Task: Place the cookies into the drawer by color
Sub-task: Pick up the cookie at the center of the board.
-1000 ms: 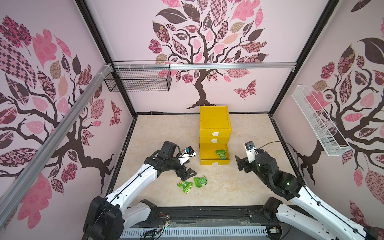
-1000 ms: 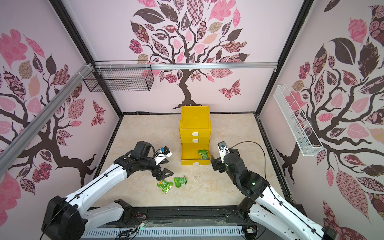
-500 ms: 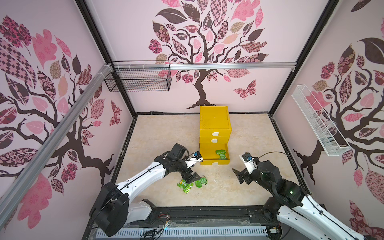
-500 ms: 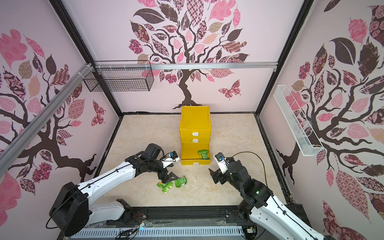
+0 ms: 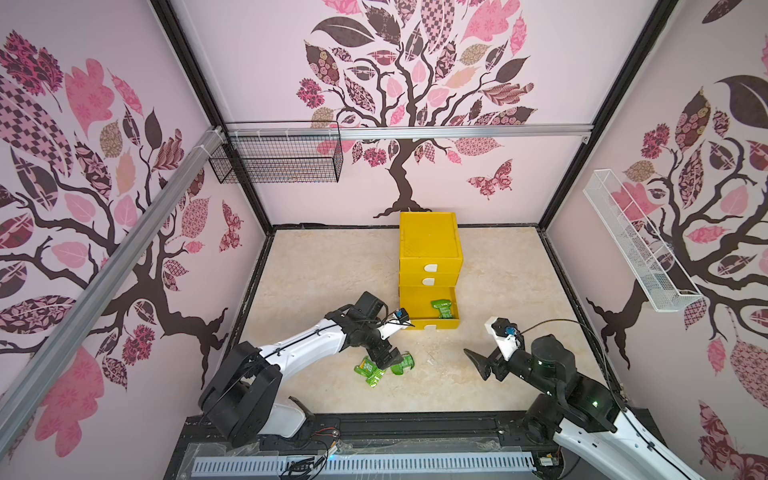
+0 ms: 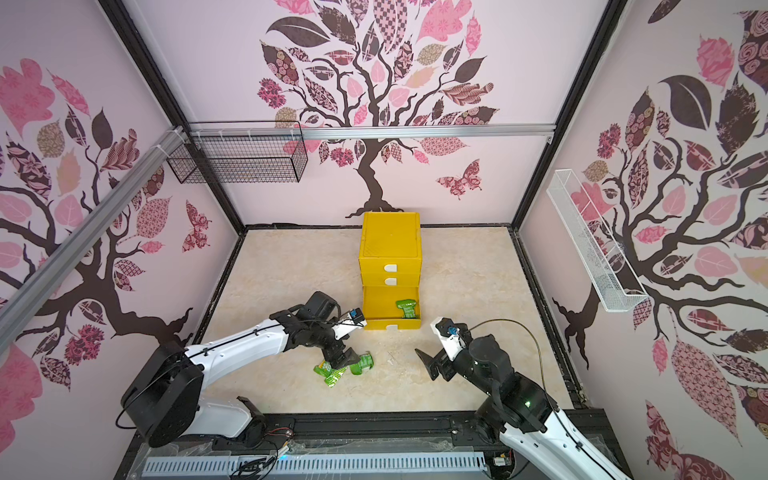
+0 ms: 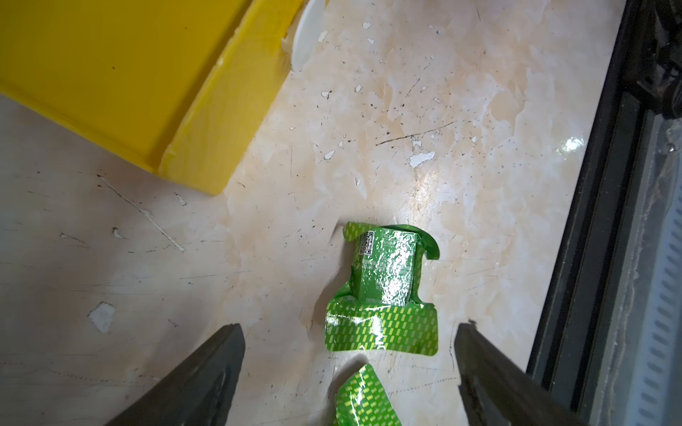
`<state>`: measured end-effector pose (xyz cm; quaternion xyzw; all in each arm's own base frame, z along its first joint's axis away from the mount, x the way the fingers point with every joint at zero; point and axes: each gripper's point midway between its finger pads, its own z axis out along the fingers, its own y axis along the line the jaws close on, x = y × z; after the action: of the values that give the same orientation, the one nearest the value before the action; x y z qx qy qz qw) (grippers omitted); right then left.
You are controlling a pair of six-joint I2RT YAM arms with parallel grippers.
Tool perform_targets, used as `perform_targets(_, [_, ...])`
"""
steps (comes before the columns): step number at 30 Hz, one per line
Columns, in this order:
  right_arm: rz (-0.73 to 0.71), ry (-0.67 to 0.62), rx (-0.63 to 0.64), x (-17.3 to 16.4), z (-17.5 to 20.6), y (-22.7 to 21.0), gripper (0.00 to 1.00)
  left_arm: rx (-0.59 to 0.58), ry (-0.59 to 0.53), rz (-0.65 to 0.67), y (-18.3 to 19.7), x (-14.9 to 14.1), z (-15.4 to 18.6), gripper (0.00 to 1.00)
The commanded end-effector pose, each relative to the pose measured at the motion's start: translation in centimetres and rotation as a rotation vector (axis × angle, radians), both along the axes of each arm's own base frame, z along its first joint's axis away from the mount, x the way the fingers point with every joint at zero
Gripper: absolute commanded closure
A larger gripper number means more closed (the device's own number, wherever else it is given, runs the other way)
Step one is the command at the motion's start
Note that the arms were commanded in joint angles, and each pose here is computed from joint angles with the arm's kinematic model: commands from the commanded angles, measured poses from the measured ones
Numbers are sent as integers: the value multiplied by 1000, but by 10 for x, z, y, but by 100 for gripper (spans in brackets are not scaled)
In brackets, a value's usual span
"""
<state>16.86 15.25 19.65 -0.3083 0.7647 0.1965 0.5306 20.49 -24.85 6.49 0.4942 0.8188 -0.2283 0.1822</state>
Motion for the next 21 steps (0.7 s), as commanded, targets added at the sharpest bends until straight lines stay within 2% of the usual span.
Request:
perform_targets(1, [77, -31, 65, -10, 14, 10, 1, 24, -24, -37, -11, 0, 1, 6])
perform_targets(6, [90, -55, 86, -14, 18, 10, 1, 122, 4, -74, -22, -7, -19, 8])
perform_targets(8, [82, -53, 87, -13, 18, 9, 1, 153, 43, -43, -23, -6, -26, 10])
perform_targets(11, [81, -57, 88, -13, 18, 9, 1, 198, 21, 11, -17, 4, -34, 10])
perform_targets(21, [76, -72, 100, -13, 20, 7, 1, 299, 48, -56, -23, -10, -55, 14])
